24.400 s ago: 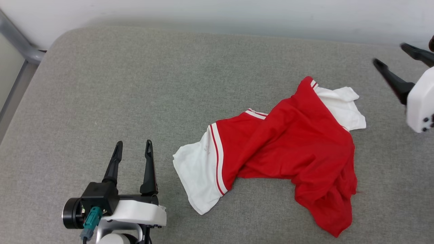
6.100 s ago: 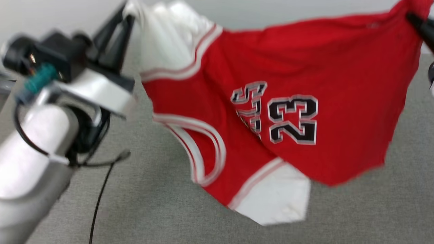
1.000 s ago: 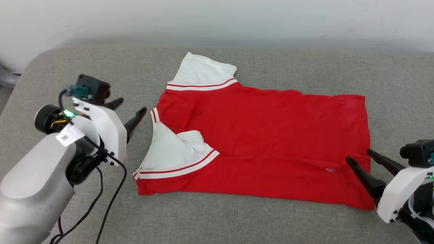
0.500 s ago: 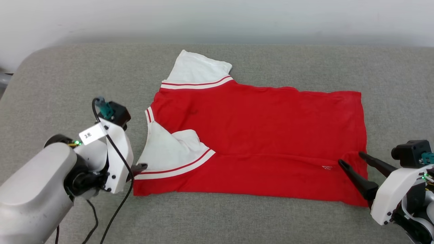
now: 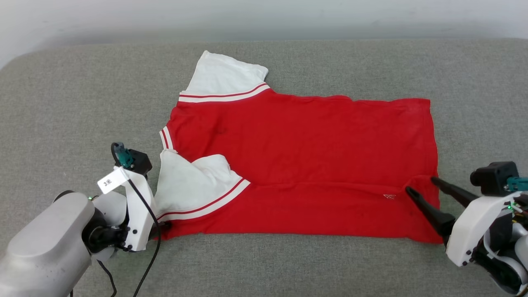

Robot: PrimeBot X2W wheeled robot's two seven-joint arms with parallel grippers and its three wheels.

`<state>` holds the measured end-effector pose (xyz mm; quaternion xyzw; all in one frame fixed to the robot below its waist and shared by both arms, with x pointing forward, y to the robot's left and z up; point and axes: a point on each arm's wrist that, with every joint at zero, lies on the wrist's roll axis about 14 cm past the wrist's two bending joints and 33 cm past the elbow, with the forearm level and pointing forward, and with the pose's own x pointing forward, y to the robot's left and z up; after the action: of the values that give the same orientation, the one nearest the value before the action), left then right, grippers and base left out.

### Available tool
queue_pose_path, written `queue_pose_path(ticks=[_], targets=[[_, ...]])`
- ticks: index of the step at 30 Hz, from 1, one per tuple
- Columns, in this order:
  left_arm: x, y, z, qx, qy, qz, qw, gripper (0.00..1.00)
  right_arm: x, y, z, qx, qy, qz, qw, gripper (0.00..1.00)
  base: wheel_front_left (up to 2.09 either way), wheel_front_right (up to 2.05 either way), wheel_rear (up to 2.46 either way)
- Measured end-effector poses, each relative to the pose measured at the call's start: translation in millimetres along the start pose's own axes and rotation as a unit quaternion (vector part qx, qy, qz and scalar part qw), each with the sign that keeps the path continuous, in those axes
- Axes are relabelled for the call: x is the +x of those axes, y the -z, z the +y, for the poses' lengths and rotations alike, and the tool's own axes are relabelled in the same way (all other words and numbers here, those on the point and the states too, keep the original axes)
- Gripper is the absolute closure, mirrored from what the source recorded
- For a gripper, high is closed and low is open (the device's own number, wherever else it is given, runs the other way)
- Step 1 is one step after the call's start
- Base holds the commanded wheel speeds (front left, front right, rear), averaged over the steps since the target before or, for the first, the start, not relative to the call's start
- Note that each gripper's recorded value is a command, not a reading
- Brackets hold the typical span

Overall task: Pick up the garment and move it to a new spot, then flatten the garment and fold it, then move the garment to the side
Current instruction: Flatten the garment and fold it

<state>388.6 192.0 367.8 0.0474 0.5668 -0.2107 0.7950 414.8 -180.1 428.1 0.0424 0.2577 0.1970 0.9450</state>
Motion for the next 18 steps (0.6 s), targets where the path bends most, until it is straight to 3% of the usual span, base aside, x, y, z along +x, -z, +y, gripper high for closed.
queue_pose_path(ticks=[1,3,12,18], targets=[[1,1,0,0.000,0.000,0.000,1.000,0.00,-1,-1,-1,-0.003,0.002,-0.002,1.000,0.00,0.00,0.00,0.00],[1,1,0,-0.006,0.002,-0.003,1.000,1.00,-2,-9,-4,-0.015,0.005,-0.010,1.000,0.00,0.00,0.00,0.00],[-10,1,-10,0.022,-0.001,-0.046,0.999,1.00,-19,-85,-8,-0.095,0.013,-0.071,0.993,0.00,0.00,0.00,0.00],[-27,-7,-18,0.058,0.000,-0.088,0.994,1.00,-31,-93,-18,-0.123,0.028,-0.015,0.992,0.00,0.00,0.00,0.00]])
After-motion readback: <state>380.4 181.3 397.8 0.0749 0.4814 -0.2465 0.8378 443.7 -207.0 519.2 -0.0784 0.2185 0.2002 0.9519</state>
